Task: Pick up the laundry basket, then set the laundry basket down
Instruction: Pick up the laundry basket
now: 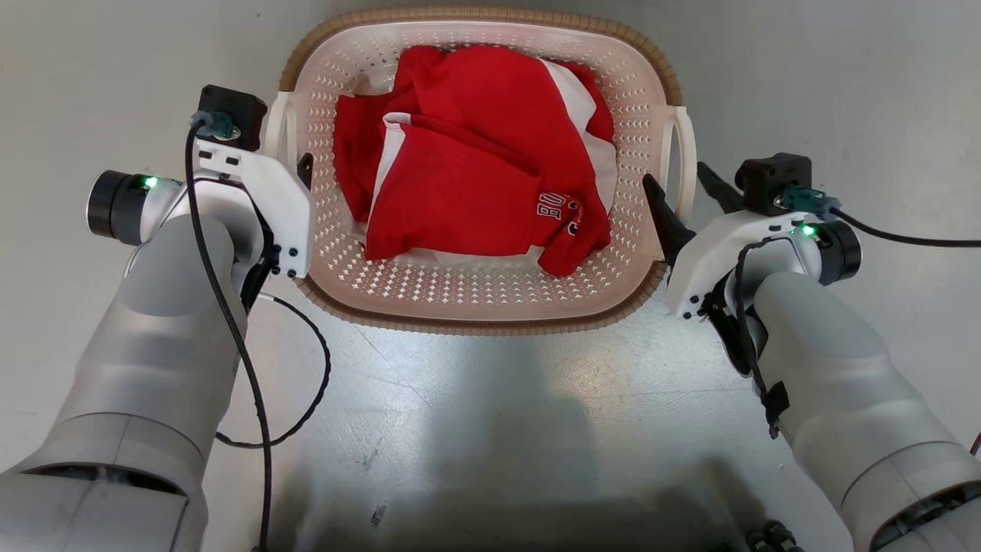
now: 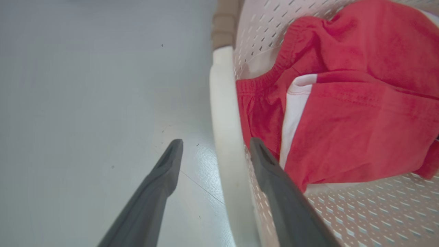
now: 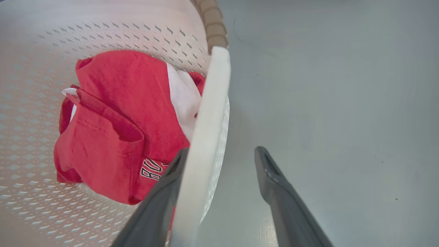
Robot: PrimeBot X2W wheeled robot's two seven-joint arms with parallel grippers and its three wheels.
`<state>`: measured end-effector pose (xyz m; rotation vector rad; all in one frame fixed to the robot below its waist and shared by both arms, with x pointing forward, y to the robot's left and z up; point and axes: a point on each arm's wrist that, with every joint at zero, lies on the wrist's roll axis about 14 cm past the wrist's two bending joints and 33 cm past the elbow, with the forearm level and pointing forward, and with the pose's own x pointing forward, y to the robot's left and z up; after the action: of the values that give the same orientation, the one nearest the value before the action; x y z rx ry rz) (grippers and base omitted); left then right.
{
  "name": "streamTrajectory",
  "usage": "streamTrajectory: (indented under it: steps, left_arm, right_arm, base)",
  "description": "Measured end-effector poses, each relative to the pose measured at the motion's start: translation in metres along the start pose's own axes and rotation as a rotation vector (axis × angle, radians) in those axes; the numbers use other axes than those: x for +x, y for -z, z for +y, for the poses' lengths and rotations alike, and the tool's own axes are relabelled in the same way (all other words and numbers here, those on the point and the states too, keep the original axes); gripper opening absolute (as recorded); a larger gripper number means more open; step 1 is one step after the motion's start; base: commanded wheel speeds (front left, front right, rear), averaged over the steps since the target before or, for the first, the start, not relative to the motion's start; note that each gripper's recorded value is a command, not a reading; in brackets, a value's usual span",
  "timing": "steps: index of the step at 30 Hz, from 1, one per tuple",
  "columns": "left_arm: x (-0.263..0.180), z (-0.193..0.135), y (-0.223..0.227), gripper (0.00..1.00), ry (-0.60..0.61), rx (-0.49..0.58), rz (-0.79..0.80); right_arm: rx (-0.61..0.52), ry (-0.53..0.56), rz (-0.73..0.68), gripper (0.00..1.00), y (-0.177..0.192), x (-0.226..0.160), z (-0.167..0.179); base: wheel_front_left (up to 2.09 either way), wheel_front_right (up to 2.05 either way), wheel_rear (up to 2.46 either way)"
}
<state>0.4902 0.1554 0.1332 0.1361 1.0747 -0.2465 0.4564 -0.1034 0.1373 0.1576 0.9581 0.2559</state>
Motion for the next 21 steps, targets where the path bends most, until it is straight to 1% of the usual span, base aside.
streamTrajectory:
  steps: [1,2,3,4,5,7,9,16,21]
  left_arm:
    - [0.0,0.0,0.0,1.0,0.0,0.001,0.003]
    - [-0.001,0.0,0.0,1.0,0.0,0.003,0.004]
    - [-0.001,0.0,0.0,0.96,-0.001,0.004,0.003]
    - [-0.001,0.0,0.0,0.66,-0.001,0.004,0.003]
    - [-0.002,0.0,-0.001,0.01,0.0,0.005,0.002]
    - [-0.003,-0.003,-0.002,0.0,0.006,0.009,0.003]
    - [-0.003,-0.01,-0.003,0.0,0.019,0.004,0.005]
    - [-0.012,-0.012,-0.006,0.0,0.019,0.0,0.011]
    - [-0.023,-0.012,-0.006,0.0,0.016,-0.006,0.029]
  right_arm:
    - [0.002,-0.001,0.005,0.96,0.001,0.0,0.0]
    - [0.002,-0.001,0.008,0.91,0.002,0.0,0.001]
    - [0.0,-0.003,0.011,0.85,0.002,0.0,0.001]
    - [-0.006,-0.006,0.008,0.55,-0.001,0.001,0.002]
    - [-0.01,-0.01,0.005,0.0,-0.004,0.001,0.003]
    - [-0.02,-0.029,0.021,0.0,-0.007,0.003,0.01]
    - [-0.006,-0.027,0.019,0.0,-0.011,0.004,0.012]
    - [-0.035,-0.028,0.071,0.0,-0.007,-0.004,0.013]
    - [-0.071,-0.038,0.087,0.0,-0.013,-0.011,0.018]
  base:
    - [0.0,0.0,0.0]
    - [0.0,0.0,0.0]
    - [0.0,0.0,0.0]
    - [0.0,0.0,0.0]
    - [0.0,0.0,0.0]
    - [0.0,0.0,0.0]
    - [0.0,0.0,0.0]
    - [0.0,0.0,0.0]
    - [0.0,0.0,0.0]
